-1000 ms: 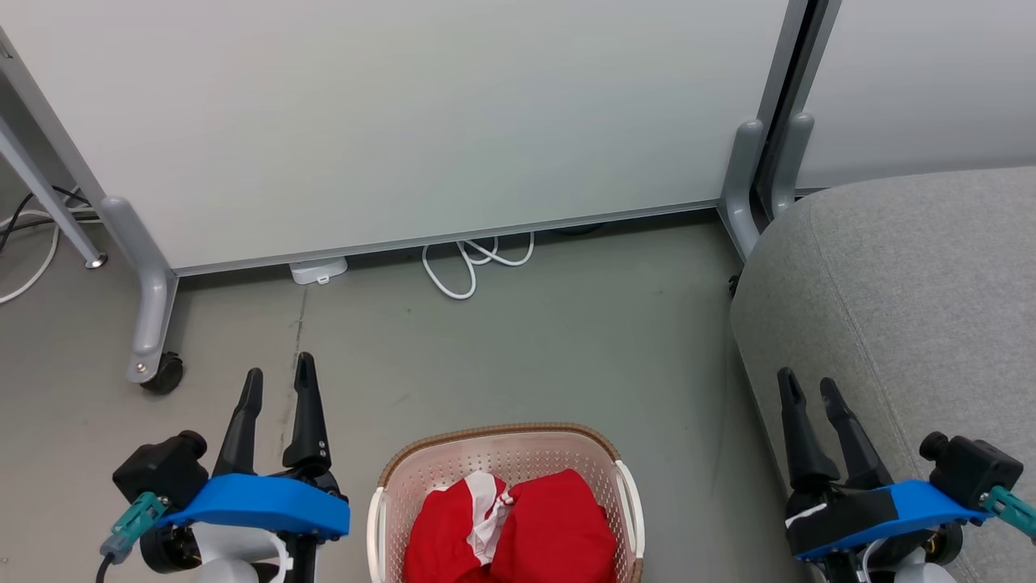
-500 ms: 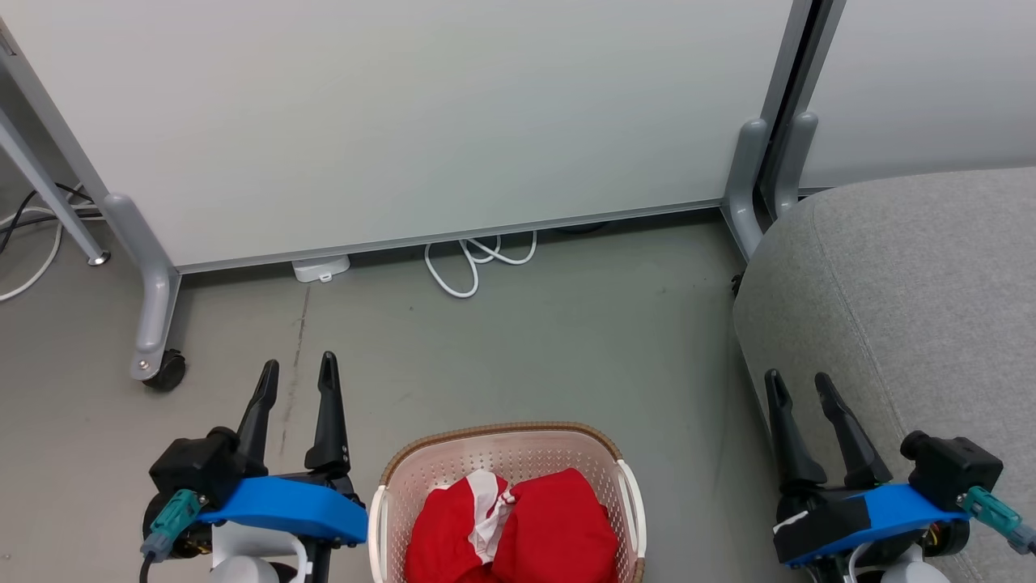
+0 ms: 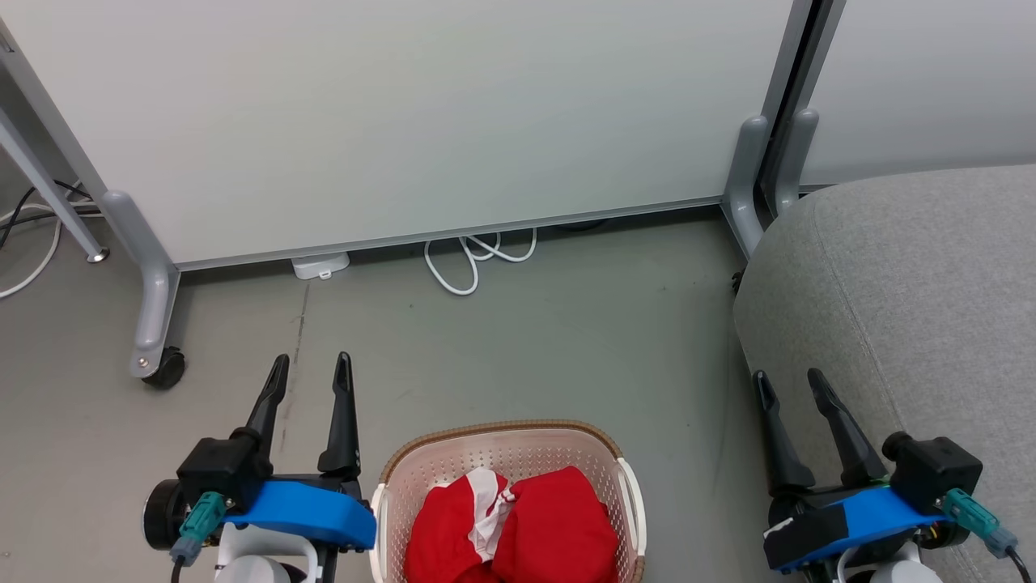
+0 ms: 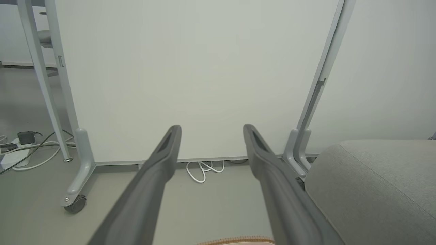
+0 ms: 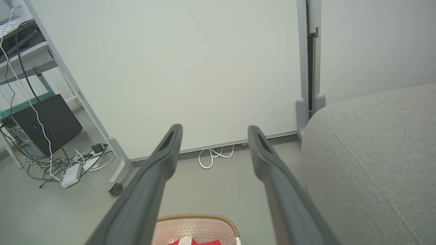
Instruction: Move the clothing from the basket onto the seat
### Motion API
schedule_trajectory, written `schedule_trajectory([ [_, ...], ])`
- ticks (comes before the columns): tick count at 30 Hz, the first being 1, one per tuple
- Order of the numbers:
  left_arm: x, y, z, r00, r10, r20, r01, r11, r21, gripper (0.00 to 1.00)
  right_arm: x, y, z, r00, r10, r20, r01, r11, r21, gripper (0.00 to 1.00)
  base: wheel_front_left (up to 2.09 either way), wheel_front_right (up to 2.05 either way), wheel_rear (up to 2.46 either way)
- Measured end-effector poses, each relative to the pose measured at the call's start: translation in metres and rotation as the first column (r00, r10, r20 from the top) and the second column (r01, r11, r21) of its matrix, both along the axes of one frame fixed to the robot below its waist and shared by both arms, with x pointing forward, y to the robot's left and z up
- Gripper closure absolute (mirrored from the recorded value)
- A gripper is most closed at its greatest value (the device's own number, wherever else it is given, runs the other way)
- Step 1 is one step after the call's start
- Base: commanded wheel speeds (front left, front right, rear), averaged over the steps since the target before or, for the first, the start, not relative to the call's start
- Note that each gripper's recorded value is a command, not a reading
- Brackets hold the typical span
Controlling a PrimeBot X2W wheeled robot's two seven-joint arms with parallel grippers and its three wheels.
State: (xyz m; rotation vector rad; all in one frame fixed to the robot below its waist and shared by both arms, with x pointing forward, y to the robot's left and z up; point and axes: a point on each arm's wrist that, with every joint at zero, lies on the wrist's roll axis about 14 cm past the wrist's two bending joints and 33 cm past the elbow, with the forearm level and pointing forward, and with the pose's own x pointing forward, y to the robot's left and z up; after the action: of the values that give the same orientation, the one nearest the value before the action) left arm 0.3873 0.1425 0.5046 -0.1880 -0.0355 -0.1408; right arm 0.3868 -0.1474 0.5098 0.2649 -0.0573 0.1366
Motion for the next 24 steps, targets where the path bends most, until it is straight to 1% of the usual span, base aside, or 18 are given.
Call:
schedule_trajectory([
  [10, 0.0, -0.005, 0.003, 0.999, -0.026, 0.026, 0.024, 0.997, 0.075, 0.0, 0.001, 0.006, 0.003, 0.999, 0.022, 0.025, -0.02, 0.997, -0.07, 0.0, 0.0, 0.0, 0.0],
  [24, 0.0, -0.008, -0.002, 0.998, -0.045, 0.032, 0.04, 0.99, 0.136, 0.0, 0.002, 0.014, 0.005, 0.997, 0.052, 0.054, -0.043, 0.987, -0.156, 0.0, 0.0, 0.0, 0.0],
])
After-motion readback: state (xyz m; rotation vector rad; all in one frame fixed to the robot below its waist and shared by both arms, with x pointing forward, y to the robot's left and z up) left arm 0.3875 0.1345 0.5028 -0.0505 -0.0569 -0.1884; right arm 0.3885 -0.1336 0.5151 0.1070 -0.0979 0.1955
